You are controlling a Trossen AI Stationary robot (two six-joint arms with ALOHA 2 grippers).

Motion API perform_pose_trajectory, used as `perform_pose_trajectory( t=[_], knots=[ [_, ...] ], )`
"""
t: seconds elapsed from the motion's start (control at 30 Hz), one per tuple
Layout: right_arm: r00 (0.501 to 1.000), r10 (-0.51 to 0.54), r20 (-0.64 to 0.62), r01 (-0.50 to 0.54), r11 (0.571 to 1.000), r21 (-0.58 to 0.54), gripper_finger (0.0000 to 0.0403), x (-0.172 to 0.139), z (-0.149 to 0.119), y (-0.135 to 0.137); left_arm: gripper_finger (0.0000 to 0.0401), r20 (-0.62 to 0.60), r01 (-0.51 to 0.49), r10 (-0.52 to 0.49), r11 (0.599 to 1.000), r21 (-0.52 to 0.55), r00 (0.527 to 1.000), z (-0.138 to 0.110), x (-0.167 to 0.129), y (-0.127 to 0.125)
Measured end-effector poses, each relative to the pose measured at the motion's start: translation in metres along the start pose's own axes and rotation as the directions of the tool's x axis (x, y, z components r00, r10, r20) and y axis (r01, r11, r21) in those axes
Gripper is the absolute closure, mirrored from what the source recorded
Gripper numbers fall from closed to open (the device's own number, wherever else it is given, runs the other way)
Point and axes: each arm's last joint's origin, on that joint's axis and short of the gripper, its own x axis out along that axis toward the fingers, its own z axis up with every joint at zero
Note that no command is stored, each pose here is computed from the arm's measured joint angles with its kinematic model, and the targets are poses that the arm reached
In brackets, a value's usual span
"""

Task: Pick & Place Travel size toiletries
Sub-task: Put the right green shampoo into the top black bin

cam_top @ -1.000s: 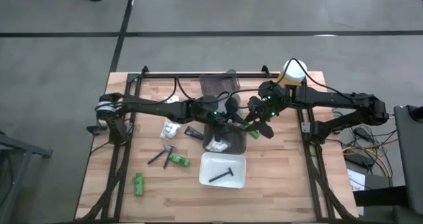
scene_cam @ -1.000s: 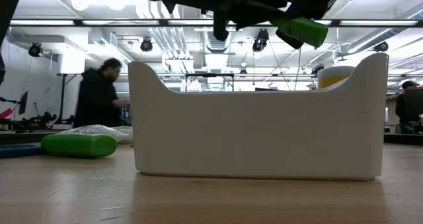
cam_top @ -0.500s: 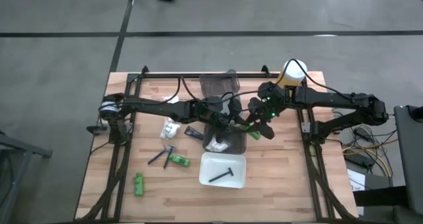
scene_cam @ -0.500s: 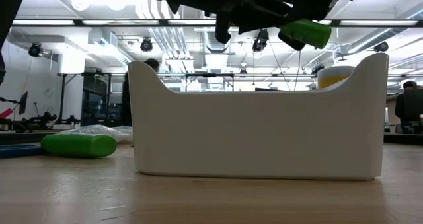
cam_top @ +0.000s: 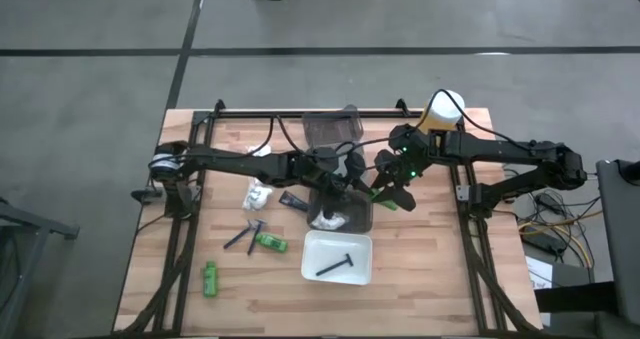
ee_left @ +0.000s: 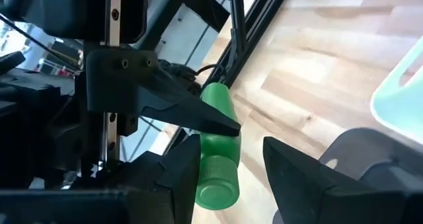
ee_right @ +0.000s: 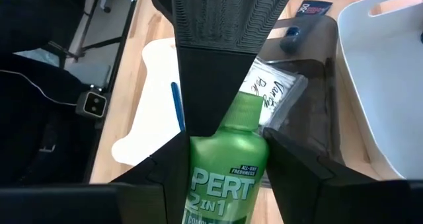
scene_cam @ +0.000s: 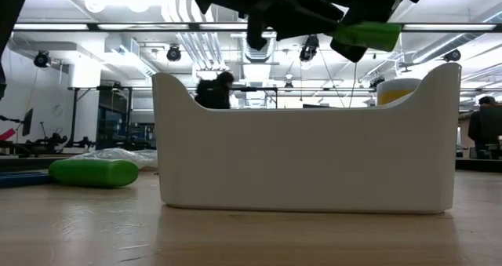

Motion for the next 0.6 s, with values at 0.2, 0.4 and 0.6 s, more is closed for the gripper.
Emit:
perform_pose_trajectory(
  t=[0.2, 0.4, 0.6],
  knots=[
    [1.000, 0.020, -0.003, -0.020, 1.000, -0.008, 0.0242, 0.0004, -0.0001, 0.0014, 0.0233, 0.053, 0.027, -0.025, 0.999, -0.022, 0.998, 0.0035, -0.0009, 0.0035],
    [0.999, 0.039, -0.007, -0.039, 0.999, -0.016, 0.0242, 0.0012, -0.0003, 0.0033, 0.0233, 0.031, 0.010, -0.010, 1.000, -0.002, 0.999, 0.0035, 0.0000, 0.0038],
    [0.998, 0.064, -0.016, -0.064, 0.998, -0.020, 0.0244, 0.0041, 0.0002, 0.0029, 0.0233, -0.003, -0.003, 0.003, 0.999, -0.032, 1.000, 0.0058, 0.0004, 0.0059]
  ],
)
